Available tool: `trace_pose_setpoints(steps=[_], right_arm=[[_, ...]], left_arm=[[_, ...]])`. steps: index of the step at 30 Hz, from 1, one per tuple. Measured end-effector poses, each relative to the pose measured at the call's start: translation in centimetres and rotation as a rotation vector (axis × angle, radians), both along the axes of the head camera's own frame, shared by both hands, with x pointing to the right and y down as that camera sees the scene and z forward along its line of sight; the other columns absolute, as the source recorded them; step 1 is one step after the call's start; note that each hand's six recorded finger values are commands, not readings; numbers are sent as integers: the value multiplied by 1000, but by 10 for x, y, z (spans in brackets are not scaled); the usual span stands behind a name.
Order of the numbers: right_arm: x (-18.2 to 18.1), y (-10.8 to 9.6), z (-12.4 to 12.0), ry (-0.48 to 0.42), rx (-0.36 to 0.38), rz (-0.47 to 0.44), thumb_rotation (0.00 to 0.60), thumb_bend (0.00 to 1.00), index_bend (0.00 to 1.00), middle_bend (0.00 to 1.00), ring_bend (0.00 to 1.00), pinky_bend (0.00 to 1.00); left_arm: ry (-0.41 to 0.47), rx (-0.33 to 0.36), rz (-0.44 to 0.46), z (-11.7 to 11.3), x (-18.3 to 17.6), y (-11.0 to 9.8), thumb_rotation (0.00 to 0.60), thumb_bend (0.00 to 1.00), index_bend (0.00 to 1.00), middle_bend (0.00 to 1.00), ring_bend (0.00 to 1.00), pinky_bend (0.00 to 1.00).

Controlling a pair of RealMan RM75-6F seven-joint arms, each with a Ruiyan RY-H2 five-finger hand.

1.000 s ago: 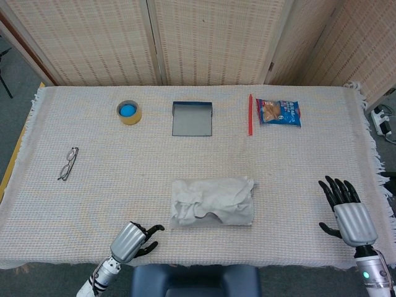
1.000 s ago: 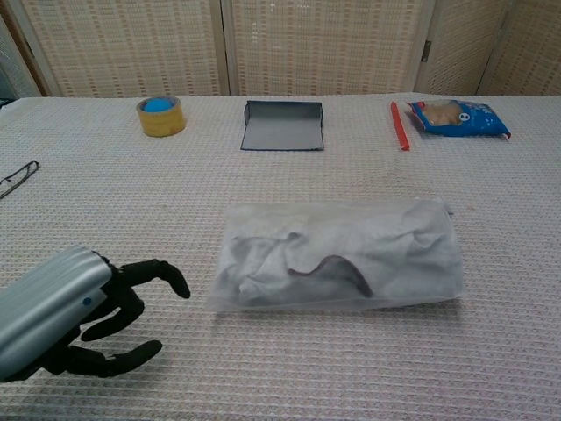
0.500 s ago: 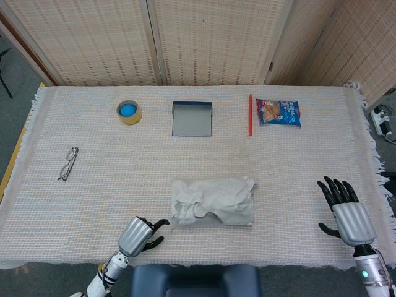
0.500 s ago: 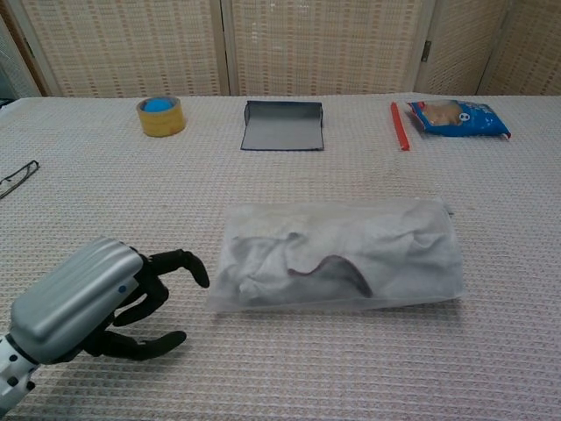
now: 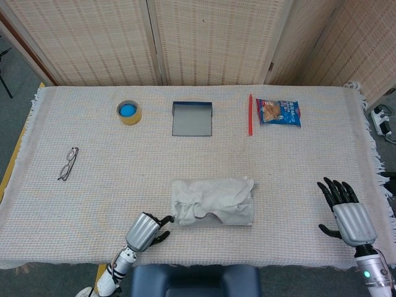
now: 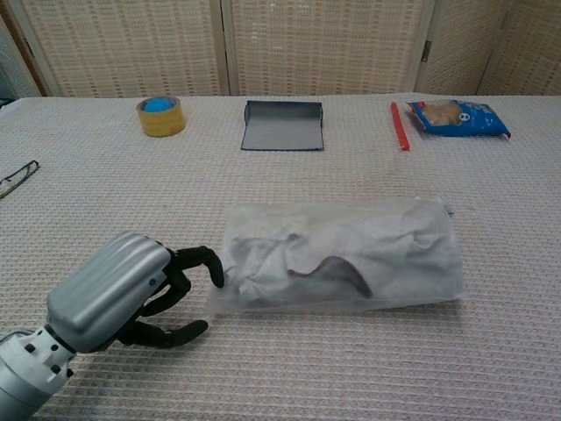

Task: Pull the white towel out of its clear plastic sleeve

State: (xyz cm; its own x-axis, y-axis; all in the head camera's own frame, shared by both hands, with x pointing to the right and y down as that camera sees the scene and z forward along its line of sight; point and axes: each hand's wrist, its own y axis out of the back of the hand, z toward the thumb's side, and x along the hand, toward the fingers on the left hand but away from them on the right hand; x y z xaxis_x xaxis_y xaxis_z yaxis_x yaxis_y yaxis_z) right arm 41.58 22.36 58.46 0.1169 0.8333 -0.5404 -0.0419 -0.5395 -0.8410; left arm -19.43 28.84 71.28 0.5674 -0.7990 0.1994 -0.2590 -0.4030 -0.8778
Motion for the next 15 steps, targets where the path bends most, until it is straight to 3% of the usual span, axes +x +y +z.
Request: trace_pose_setpoints(steps=[8, 15], right_arm=[[-2, 2, 2, -6, -23, -11, 600, 93, 0, 0, 0, 0], [-3, 2, 4, -5, -31, -13, 600, 91, 0, 0, 0, 0]], left_arm=[[1, 23, -9, 3, 0, -5, 600, 295, 553, 1000, 1000, 1000], [16, 27, -10, 5, 3, -7, 600, 405, 614, 1000, 1000, 1000]])
